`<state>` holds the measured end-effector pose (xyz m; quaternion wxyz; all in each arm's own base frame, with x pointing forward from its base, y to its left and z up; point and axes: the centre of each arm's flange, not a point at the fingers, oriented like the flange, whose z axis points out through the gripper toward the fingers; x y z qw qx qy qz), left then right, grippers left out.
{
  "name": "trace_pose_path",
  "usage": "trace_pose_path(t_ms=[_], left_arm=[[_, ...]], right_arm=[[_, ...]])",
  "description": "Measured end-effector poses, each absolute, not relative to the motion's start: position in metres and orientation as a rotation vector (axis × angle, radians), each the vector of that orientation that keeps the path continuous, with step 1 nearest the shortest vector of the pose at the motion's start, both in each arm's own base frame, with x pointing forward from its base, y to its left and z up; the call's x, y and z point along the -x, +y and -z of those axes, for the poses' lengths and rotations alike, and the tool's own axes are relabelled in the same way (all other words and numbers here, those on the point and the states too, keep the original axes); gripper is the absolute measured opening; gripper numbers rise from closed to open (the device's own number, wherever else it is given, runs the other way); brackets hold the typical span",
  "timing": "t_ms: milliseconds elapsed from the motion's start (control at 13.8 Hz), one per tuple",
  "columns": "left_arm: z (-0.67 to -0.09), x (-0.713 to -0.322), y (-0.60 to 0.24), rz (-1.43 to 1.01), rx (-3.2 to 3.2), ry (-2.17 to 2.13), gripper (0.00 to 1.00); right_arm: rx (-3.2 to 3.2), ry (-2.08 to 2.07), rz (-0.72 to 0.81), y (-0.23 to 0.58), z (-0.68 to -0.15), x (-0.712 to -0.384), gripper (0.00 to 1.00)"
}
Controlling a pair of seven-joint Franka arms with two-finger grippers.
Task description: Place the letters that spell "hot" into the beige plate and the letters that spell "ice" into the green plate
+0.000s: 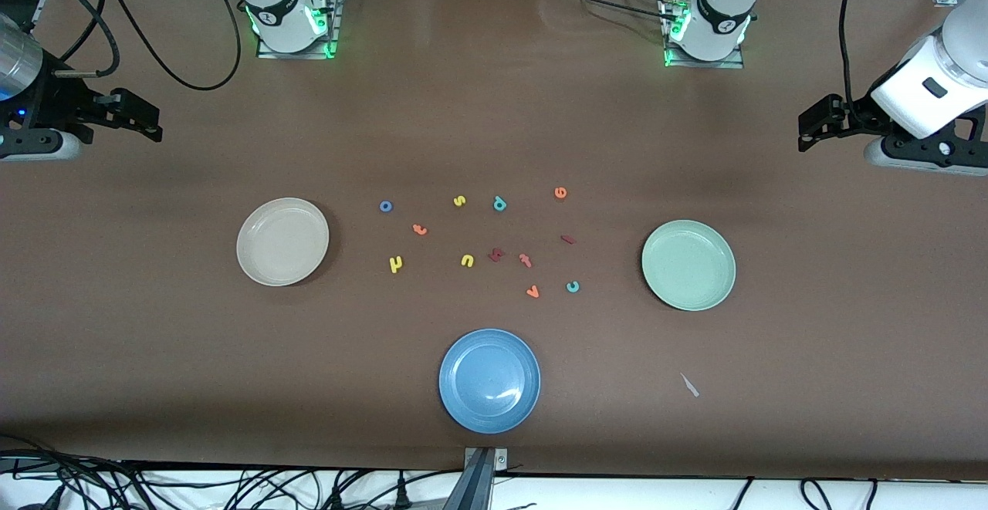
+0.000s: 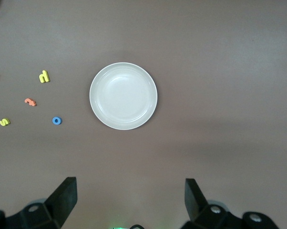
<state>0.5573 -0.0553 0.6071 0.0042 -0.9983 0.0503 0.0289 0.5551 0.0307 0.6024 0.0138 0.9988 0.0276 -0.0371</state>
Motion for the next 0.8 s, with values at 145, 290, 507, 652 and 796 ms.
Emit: trace_pose_path(t_ms=[145,290,507,652,796], left_arm=[[-0.6071,-0.5573,-0.0554,-0.091,3.128,0.158,1.00],[-0.6071,-0.5573,-0.0555,-0.091,3.128,0.158,1.00],[-0.6071,-0.5572,-0.0560,-0.091,3.128,0.159,1.00],[-0.6071,-0.5571,-0.0567,-0.091,3.128,0.161,1.00],[-0.6071,-0.5571,-0.0575,-0.091,3.128,0.164,1.00]], right_arm=[[-3.111,0.086,0.116,0.0307,-0.6023,-0.5551,1.00],[-3.111,0.086,0.116,0.0307,-0.6023,-0.5551,1.00],[-3.111,0.086,0.116,0.0307,-0.6023,-0.5551,1.00],[-3.111,0.086,0.116,0.0307,-0.6023,-0.5551,1.00],[-3.111,0.086,0.116,0.0307,-0.6023,-0.5551,1.00]])
